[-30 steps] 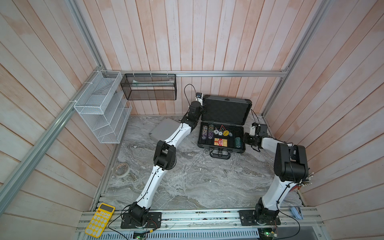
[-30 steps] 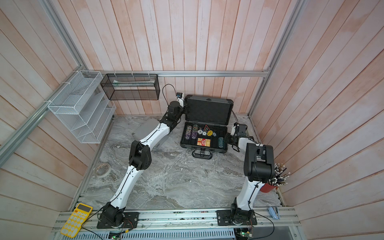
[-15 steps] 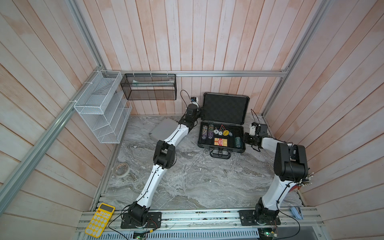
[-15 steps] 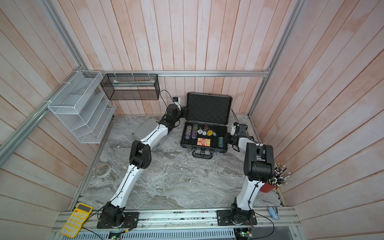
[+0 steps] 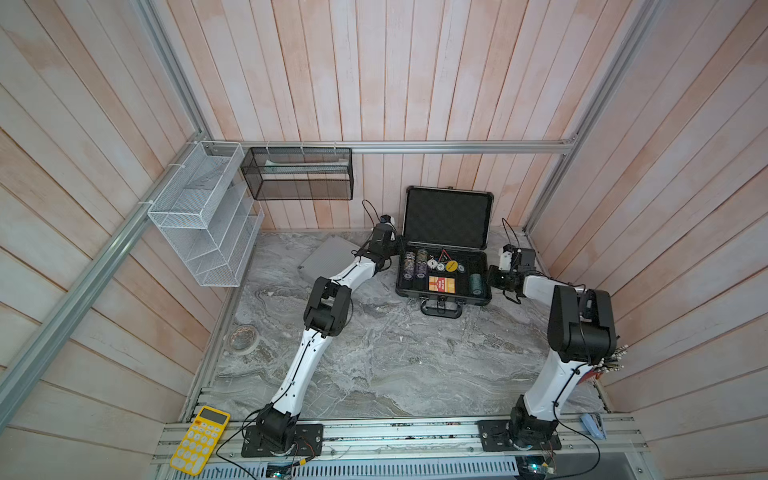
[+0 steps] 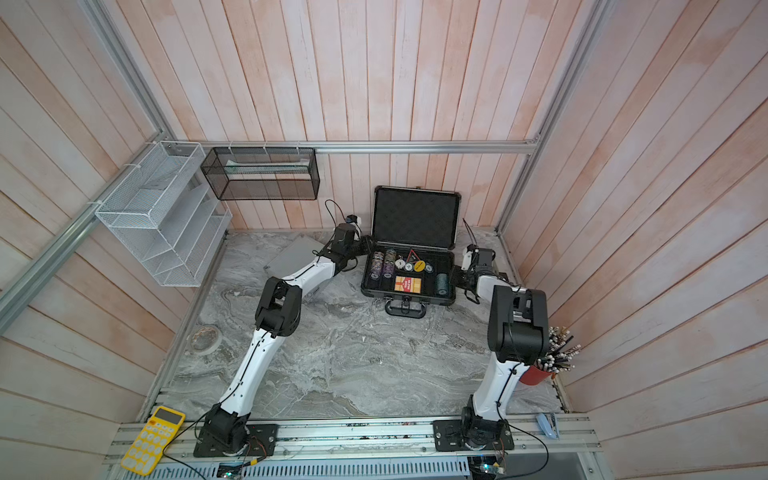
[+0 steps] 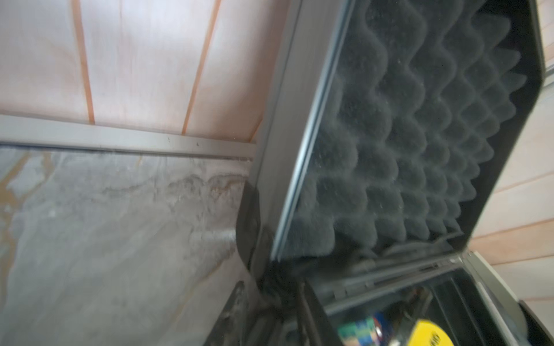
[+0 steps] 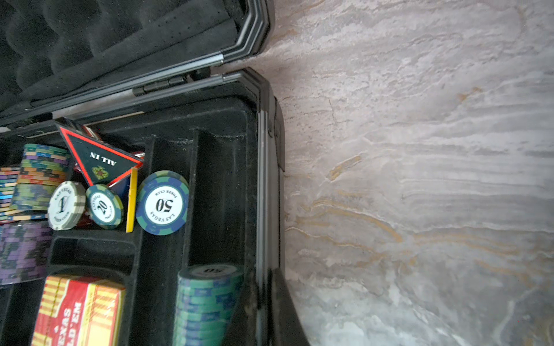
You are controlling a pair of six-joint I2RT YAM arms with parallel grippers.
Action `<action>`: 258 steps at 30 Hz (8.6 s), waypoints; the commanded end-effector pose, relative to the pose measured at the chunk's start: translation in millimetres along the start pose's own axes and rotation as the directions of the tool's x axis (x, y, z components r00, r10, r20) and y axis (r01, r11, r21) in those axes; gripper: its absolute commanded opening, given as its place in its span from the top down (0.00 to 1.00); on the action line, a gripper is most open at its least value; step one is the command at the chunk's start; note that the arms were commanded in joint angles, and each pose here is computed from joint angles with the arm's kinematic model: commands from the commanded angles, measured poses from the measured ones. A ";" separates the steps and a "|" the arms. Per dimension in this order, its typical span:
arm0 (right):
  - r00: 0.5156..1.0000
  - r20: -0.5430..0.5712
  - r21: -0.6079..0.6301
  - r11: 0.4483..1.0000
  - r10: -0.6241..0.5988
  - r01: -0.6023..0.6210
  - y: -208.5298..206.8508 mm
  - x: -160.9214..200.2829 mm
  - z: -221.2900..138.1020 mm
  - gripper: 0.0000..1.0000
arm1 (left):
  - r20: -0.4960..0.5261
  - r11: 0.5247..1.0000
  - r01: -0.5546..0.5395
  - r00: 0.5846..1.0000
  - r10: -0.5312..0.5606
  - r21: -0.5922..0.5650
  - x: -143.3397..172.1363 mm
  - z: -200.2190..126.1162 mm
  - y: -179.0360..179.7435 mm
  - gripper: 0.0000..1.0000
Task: Open the poker set cases
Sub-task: Open the case lid on the poker set case, then move the poker set case to the corner of the board, then adjust the poker set case at the center of the board.
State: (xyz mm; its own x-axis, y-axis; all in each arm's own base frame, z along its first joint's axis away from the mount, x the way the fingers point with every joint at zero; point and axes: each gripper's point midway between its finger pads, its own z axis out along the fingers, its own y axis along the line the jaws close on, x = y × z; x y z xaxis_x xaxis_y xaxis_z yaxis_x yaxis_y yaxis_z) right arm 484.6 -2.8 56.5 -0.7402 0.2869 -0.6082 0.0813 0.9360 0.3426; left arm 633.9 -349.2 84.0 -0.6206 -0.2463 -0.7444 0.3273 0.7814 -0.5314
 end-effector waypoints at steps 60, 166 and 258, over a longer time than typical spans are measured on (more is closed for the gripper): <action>0.994 -0.018 0.121 0.987 -0.105 0.106 -66.7 -45.9 4.7 1.00 | -0.219 0.957 0.009 0.974 0.057 0.290 116.1 -37.3 -145.5 0.68; 0.991 -0.057 -0.411 0.907 -0.120 0.086 300.8 124.9 -8.6 0.50 | -0.184 0.943 -0.025 0.982 -0.039 -0.332 -11.4 -241.2 216.2 0.19; 0.978 -0.204 -0.583 0.796 0.049 -0.161 332.2 144.6 -12.2 0.41 | -0.391 0.896 -0.436 0.842 0.373 -0.085 -24.3 -155.6 143.0 0.13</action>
State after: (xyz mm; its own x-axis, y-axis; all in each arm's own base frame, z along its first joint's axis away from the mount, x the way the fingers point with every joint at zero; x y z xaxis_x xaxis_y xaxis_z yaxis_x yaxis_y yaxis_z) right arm 388.4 336.5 77.8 -0.8671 0.2596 -0.4251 -0.1821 0.6291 0.7557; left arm 594.0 -126.2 96.6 -0.6815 0.2610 -0.6837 0.4429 0.8908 -0.1015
